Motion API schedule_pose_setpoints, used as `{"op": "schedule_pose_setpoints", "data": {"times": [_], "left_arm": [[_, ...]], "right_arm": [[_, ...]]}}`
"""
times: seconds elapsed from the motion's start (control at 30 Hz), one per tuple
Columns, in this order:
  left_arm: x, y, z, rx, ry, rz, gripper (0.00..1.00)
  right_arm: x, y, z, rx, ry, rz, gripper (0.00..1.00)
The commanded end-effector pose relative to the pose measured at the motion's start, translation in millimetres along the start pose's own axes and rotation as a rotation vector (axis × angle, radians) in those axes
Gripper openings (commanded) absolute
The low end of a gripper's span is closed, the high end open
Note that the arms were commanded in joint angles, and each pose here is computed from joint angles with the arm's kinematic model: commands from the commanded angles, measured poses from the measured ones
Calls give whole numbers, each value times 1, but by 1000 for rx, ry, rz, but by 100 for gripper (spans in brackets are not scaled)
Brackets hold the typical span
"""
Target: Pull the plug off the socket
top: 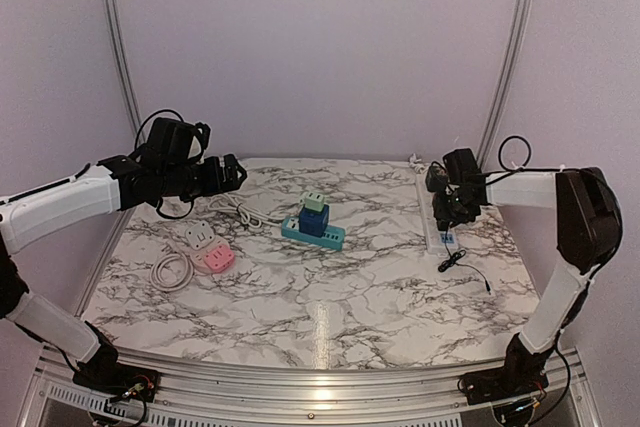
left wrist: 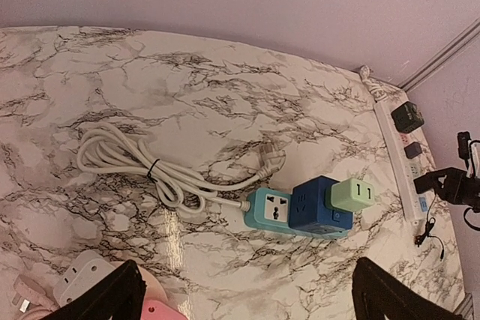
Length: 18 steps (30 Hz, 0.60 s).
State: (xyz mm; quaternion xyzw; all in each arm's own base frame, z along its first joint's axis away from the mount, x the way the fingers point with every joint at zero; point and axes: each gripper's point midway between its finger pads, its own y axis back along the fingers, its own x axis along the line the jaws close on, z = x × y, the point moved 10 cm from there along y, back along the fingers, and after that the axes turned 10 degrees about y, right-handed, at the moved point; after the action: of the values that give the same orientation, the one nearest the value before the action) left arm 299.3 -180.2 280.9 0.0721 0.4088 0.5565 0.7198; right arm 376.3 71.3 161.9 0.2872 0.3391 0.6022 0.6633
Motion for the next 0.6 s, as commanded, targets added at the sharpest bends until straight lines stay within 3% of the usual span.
{"op": "schedule_pose_setpoints", "data": {"times": [0.0,0.23,0.57], "left_arm": [[-1,-5,-2,9,6,-18,99],[-2,-7,-2,23,16,-28,99],[-15,-10,-7,52,16,-83,99]], "right_arm": [[2,-9,3,24,39,-43,32],[9,-13,1,33,59,-40,10],[49,0,-23,46,161,26,0]]}}
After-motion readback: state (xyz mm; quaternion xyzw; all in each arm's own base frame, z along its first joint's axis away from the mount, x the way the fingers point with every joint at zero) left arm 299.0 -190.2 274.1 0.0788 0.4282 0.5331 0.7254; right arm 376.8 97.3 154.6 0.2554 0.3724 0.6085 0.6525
